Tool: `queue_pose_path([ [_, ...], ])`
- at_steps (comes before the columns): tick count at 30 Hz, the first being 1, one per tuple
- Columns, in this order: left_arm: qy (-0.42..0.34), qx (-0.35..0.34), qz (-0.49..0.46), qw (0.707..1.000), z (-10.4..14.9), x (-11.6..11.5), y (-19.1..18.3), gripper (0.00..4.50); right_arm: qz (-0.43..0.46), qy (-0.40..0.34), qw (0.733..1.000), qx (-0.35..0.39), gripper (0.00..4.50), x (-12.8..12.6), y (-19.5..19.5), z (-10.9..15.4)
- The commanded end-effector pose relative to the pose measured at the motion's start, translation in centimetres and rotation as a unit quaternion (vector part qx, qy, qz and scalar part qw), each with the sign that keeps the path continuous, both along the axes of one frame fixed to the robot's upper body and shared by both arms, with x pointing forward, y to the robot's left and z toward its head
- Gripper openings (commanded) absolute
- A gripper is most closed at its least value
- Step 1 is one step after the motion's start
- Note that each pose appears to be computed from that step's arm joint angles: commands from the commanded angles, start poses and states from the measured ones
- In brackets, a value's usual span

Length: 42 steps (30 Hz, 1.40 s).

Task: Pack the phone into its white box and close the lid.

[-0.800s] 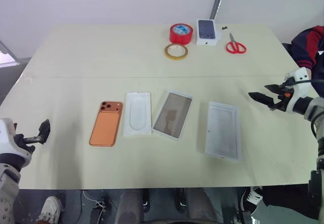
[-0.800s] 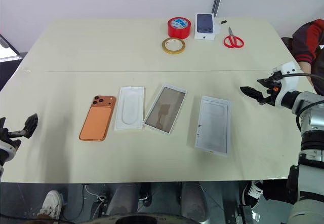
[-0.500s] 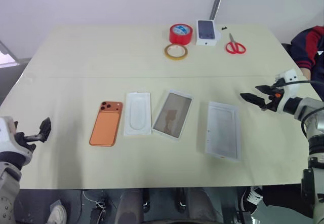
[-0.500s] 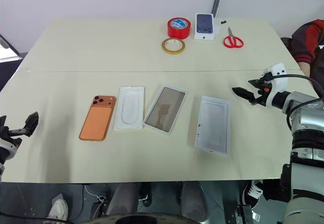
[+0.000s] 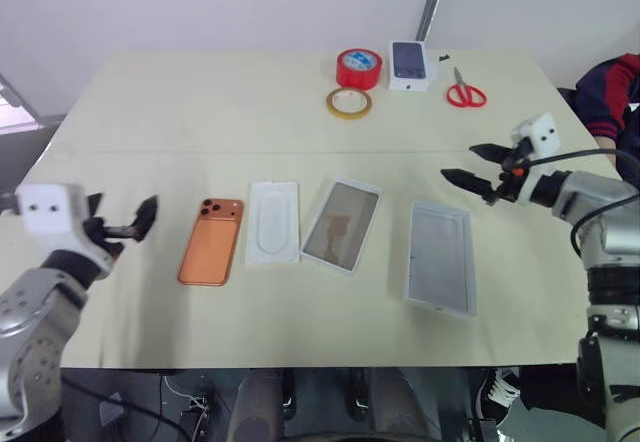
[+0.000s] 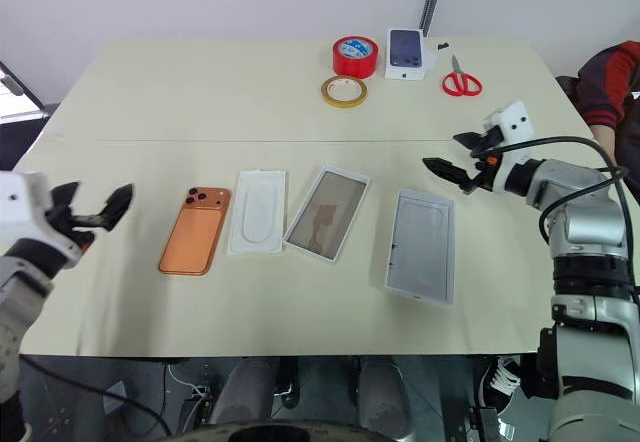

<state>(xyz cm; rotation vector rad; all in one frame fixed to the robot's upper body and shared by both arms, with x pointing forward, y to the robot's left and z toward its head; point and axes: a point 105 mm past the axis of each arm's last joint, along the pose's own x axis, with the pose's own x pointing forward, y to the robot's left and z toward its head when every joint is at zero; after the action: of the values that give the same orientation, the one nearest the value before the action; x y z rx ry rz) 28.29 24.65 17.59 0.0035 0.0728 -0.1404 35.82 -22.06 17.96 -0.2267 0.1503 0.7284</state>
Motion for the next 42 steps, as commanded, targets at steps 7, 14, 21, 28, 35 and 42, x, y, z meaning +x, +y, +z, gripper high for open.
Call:
queue_pose_path([
  [7,0.134,-0.074,-0.110,0.982,-1.5,2.1,-9.0,4.47,0.097,-0.027,0.995,-0.023,4.50,-3.8,7.0,0.9],
  [14,0.208,-0.132,-0.116,0.962,-2.8,1.8,-10.9,4.47,0.115,-0.022,0.992,-0.045,4.50,-4.7,7.0,0.6],
  [21,0.231,-0.139,-0.080,0.960,-3.9,2.2,-10.9,4.47,0.170,-0.002,0.983,-0.069,4.50,-6.4,7.9,-0.1],
  [28,0.267,-0.143,-0.088,0.949,-5.0,2.4,-12.3,4.47,0.189,0.007,0.978,-0.085,4.50,-7.2,8.7,-0.8],
  [35,0.299,-0.146,-0.097,0.938,-6.0,2.6,-13.3,4.47,0.194,0.005,0.977,-0.086,4.50,-7.7,9.0,-1.0],
  [42,0.324,-0.153,-0.053,0.932,-7.0,3.3,-12.5,3.96,0.209,0.033,0.973,-0.092,4.50,-9.0,9.6,-2.1],
])
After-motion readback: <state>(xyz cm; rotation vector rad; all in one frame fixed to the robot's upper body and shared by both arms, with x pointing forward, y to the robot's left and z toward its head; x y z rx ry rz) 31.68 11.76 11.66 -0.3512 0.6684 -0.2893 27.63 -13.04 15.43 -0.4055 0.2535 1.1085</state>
